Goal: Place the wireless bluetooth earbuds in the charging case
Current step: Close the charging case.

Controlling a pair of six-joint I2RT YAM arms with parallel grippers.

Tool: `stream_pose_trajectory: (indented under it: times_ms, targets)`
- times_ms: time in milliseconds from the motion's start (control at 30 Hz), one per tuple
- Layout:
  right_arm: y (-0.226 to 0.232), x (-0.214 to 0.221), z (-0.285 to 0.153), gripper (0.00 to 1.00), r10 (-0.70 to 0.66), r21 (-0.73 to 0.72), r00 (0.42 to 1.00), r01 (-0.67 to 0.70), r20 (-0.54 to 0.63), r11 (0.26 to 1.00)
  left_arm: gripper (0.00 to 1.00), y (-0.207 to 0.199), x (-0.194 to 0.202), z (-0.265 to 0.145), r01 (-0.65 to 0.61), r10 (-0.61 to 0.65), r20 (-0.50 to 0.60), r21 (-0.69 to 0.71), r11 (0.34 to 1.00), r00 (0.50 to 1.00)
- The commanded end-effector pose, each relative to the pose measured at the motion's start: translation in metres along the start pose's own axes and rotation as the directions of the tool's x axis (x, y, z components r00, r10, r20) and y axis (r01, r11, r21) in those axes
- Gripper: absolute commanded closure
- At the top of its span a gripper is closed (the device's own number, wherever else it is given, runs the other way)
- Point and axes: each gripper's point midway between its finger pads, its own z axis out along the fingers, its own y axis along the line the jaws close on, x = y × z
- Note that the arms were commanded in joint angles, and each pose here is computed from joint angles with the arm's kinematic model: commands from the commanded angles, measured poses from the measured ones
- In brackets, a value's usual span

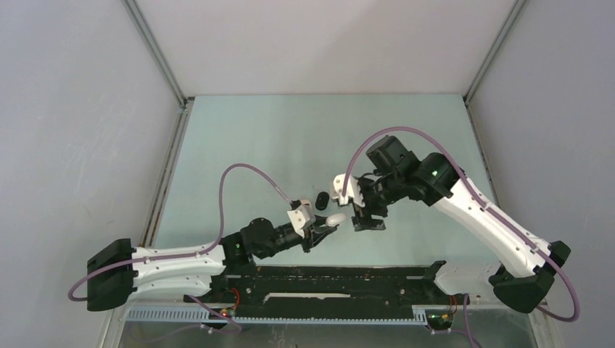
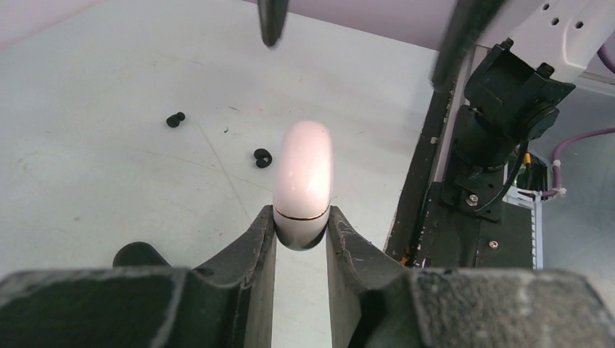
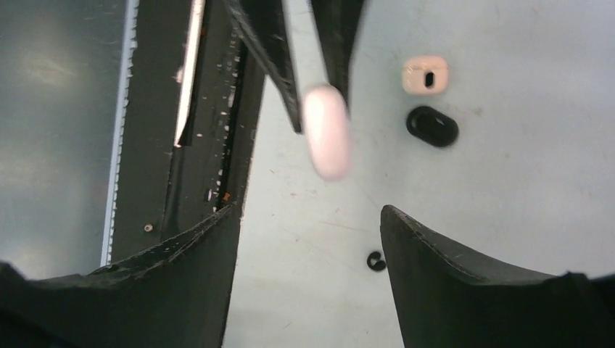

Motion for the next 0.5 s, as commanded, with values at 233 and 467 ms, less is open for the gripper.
stream_pose_trajectory:
  times_ms: [233,467]
  targets:
    - [-0.085,0.091,-0.038,0.25,0.534,0.159,0.770,-0.610,0.349,0.776,1.00,0.037,-0.008,0.024,0.190,-0.204,-0.039,-0.233,0.954,0.978]
    - [-0.095,0.128,-0.042,0.24,0.522,0.302,0.681,-0.713,0.514,0.633,1.00,0.090,0.018,0.023,0.309,-0.397,-0.138,-0.422,0.852,0.907]
